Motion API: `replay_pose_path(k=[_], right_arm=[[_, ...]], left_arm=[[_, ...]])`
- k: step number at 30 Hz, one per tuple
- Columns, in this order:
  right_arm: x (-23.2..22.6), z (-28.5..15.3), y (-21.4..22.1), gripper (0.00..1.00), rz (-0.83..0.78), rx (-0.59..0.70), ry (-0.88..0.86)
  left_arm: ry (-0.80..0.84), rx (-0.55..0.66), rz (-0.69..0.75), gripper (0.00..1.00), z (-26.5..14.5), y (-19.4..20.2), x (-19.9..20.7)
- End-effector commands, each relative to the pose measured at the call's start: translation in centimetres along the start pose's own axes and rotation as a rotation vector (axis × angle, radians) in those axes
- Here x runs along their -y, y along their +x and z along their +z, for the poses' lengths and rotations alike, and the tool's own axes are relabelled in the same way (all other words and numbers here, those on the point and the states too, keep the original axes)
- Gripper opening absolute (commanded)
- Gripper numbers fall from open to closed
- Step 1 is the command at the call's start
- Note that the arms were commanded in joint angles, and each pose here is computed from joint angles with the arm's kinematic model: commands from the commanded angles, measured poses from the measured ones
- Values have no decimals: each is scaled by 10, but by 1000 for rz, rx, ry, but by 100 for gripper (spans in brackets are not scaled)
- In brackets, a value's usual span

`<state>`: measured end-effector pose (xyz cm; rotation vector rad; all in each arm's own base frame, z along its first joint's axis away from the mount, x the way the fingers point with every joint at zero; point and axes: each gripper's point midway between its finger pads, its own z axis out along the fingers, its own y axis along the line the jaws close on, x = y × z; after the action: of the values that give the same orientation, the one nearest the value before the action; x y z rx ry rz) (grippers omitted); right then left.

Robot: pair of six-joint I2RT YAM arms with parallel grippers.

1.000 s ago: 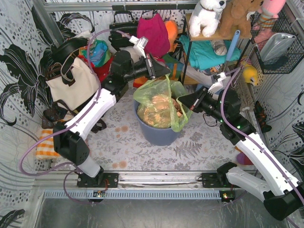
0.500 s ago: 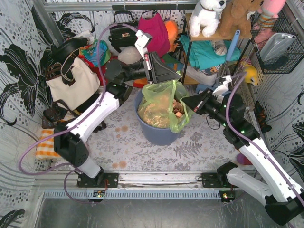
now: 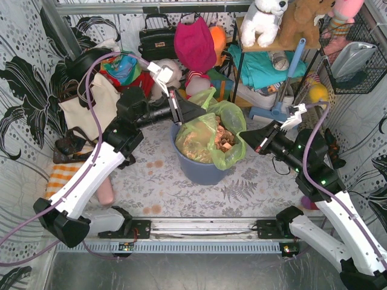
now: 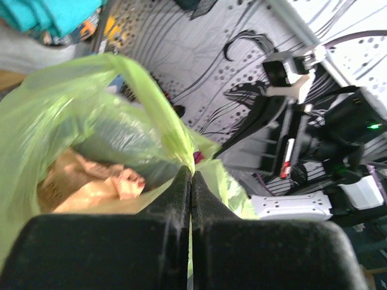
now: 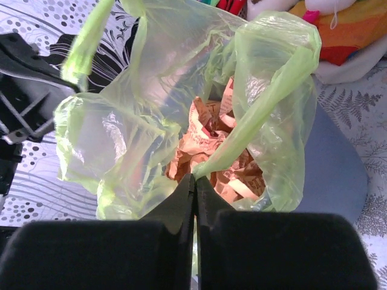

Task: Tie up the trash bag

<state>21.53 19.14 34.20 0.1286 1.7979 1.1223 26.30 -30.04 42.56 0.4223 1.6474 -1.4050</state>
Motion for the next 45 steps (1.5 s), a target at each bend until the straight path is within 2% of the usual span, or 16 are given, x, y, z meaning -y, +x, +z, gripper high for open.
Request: replay_pose_path(k=[1, 7, 12, 18, 21, 27, 34, 41, 45], right_arm=[[-36, -18, -21, 0, -39, 34, -91], [-76, -2, -54, 0, -71, 83, -197], [-107, 14, -79, 0, -122, 105, -270], [-91, 27, -76, 0, -99, 109, -215], [-101, 27, -86, 0, -109, 138, -237], [-133, 20, -116, 0, -173, 199, -297], [-70, 21, -67, 0, -96, 91, -125], [10, -9, -21, 0, -46, 45, 133], [36, -25, -6, 0, -50, 36, 223]], left_arm=[[-129, 2, 42, 0, -19, 9, -20], [-277, -41, 37, 0, -36, 35, -50], [-320, -52, 24, 0, -48, 49, -59], [-351, -17, 35, 0, -59, 47, -59], [-370, -16, 32, 0, -62, 49, -61], [-187, -161, -4, 0, -70, 92, -34], [-241, -197, 8, 0, -97, 112, -35], [-143, -285, -27, 0, -98, 133, -23], [-76, -353, -30, 0, -103, 146, -14]])
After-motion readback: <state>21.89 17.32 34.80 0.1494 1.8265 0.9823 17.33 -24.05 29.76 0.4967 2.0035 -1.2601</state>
